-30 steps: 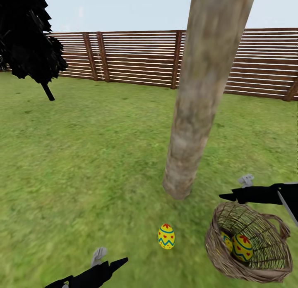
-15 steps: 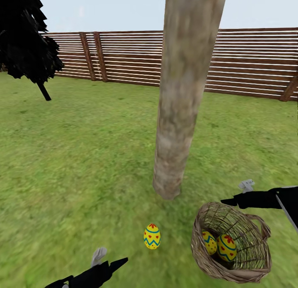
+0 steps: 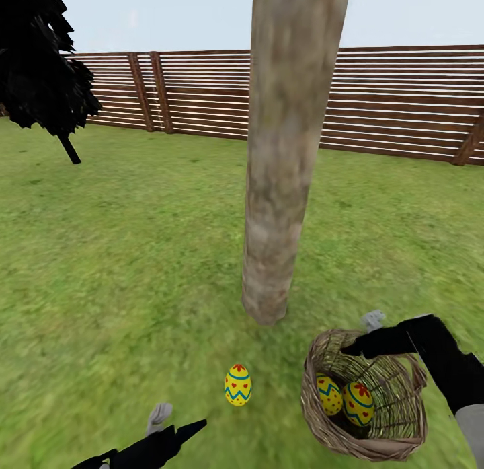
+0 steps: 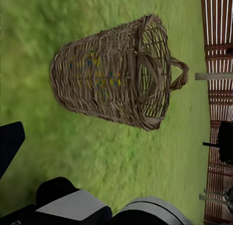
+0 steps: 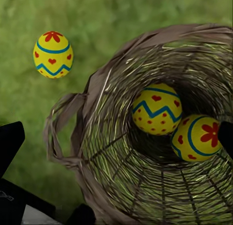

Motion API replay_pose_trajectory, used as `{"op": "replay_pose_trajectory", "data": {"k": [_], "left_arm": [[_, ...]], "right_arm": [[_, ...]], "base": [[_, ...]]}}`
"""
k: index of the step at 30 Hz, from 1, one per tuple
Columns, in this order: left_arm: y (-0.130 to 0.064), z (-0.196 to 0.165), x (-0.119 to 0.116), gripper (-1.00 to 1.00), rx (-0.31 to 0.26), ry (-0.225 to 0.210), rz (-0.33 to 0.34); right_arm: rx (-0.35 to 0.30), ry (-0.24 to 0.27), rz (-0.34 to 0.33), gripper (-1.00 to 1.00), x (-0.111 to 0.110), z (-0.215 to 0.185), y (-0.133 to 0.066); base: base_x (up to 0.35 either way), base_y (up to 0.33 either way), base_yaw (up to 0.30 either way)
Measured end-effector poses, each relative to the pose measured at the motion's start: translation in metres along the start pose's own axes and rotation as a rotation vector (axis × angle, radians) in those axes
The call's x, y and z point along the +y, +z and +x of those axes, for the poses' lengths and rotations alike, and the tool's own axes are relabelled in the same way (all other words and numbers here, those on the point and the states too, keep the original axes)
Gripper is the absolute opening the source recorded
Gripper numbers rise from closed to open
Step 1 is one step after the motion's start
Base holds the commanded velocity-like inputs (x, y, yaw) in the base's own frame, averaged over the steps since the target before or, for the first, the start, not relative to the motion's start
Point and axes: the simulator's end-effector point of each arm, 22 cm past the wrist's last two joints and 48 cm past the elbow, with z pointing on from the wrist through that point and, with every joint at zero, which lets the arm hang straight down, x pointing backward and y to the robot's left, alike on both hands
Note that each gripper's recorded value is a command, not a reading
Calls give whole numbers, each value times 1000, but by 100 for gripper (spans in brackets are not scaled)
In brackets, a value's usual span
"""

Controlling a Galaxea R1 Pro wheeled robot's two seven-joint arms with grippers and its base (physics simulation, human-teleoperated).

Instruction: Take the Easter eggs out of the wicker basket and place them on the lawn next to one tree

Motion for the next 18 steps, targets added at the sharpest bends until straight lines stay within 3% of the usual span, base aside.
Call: {"op": "replay_pose_trajectory", "data": {"k": [7, 18], "left_arm": [[-1, 0, 2, 100, 0, -2, -3], [-3, -6, 10, 100, -24, -10, -8]], "right_arm": [[52, -11, 82, 100, -5, 12, 19], [45, -31, 189, 100, -31, 19, 28]], "base": [[0, -1, 0], [0, 0, 0]]}}
